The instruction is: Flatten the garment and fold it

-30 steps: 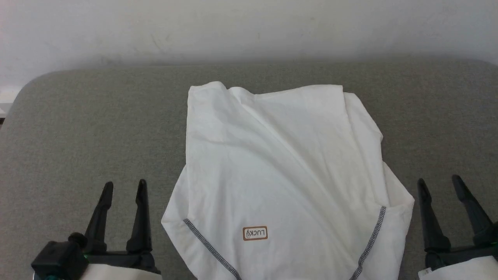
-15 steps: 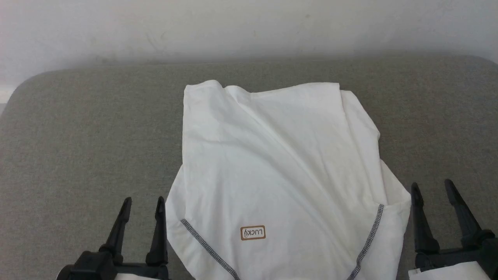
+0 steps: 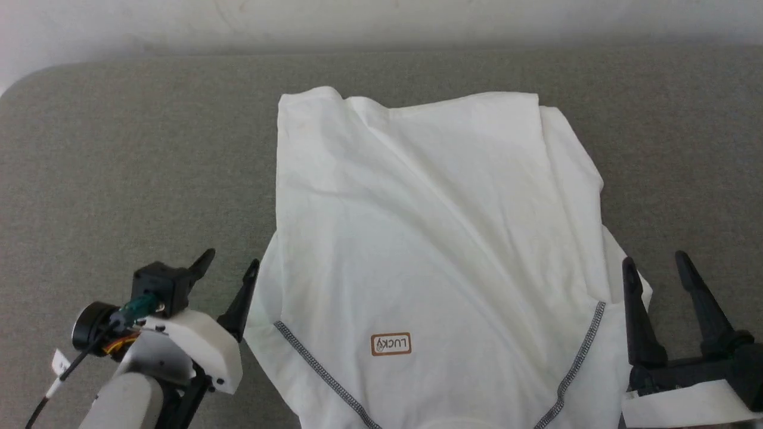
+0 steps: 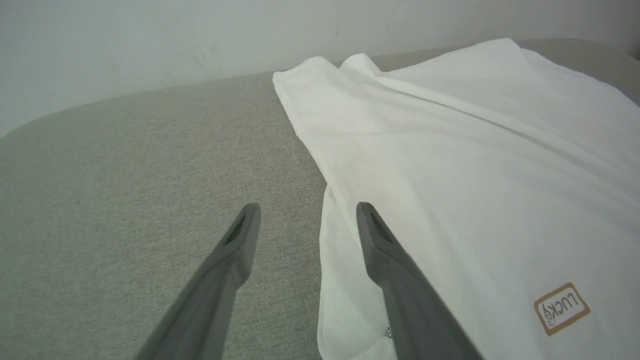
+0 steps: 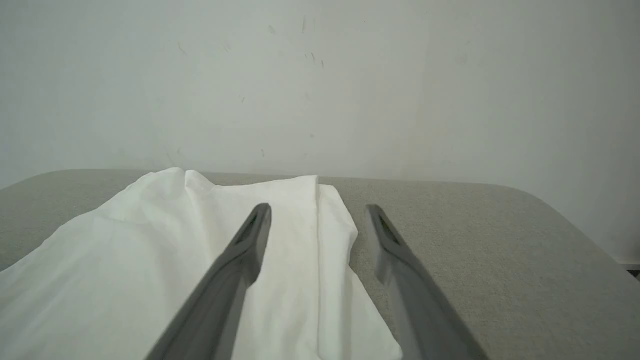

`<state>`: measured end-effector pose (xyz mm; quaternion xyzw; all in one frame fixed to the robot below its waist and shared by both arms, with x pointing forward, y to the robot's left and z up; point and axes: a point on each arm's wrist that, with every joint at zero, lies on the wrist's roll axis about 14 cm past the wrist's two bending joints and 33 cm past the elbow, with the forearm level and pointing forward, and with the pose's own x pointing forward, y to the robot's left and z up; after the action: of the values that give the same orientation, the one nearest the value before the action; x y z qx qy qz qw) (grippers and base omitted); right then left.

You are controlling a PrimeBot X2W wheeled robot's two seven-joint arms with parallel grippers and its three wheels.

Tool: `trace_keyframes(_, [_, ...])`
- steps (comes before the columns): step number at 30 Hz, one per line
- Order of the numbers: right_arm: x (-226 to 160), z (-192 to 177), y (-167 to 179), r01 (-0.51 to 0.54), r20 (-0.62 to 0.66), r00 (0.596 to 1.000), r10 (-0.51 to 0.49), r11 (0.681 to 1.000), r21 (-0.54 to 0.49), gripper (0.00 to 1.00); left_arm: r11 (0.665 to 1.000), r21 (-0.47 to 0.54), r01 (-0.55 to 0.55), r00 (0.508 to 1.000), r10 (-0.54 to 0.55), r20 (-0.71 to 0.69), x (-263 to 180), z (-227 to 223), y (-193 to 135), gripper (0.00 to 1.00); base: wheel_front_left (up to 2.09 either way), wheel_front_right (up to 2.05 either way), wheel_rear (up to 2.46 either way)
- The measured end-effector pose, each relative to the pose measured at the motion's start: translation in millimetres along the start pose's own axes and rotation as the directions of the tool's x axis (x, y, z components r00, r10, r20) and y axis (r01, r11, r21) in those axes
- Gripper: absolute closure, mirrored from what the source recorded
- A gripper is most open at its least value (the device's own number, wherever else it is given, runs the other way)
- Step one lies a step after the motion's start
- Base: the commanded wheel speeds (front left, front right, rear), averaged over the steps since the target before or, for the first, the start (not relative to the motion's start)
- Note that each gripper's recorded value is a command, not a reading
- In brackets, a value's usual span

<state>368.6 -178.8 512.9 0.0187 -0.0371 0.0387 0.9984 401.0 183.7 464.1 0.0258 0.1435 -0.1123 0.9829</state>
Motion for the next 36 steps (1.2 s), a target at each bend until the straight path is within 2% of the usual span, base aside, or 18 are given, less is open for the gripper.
trace_keyframes(12, [23.0, -30.2, -1.9, 0.0, -0.074, 0.997, 0.0, 1.0, 0.006, 0.0, 0.995, -0.016, 0.103, 0.954, -0.104, -0.28, 39.1, -55.8, -12.7, 0.0, 0.0, 0.0, 0.0])
trace_keyframes(23, [28.3, -40.9, -4.0, 0.007, -0.098, 0.995, -0.005, 1.0, 0.014, 0.0, 0.992, -0.023, 0.121, 0.927, -0.121, -0.354, 48.7, -69.3, -8.2, 0.0, 0.0, 0.0, 0.0])
trace_keyframes(24, [28.8, -41.5, -4.1, 0.007, -0.099, 0.995, -0.005, 1.0, 0.014, 0.0, 0.992, -0.024, 0.126, 0.925, -0.126, -0.358, 49.4, -69.4, -8.2, 0.22, 0.0, 0.0, 0.0])
trace_keyframes(25, [29.1, -42.5, -4.1, 0.007, -0.101, 0.995, -0.005, 1.0, 0.014, 0.0, 0.992, -0.026, 0.127, 0.923, -0.128, -0.364, 50.0, -69.8, -7.7, 0.54, 0.0, 0.0, 0.0])
trace_keyframes(26, [29.5, -43.5, -4.0, 0.006, -0.104, 0.995, -0.005, 1.0, 0.015, 0.0, 0.992, -0.028, 0.127, 0.921, -0.128, -0.368, 50.3, -70.4, -7.1, 0.65, 0.0, 0.0, 0.0])
trace_keyframes(27, [29.9, -44.6, -3.8, 0.006, -0.107, 0.994, -0.004, 1.0, 0.015, 0.0, 0.992, -0.032, 0.126, 0.919, -0.129, -0.373, 50.6, -70.8, -6.2, 0.89, 0.0, 0.0, 0.0])
trace_keyframes(28, [30.5, -45.6, -3.4, 0.005, -0.109, 0.994, -0.003, 1.0, 0.016, 0.0, 0.992, -0.034, 0.125, 0.917, -0.129, -0.378, 50.7, -71.1, -5.1, 1.0, 0.0, 0.0, 0.0])
trace_keyframes(36, [38.1, -50.5, -0.5, -0.005, -0.117, 0.993, 0.008, 1.0, 0.021, 0.0, 0.984, -0.093, 0.155, 0.904, -0.179, -0.388, 49.6, -72.1, -11.9, 1.0, 0.0, 0.0, 0.0])
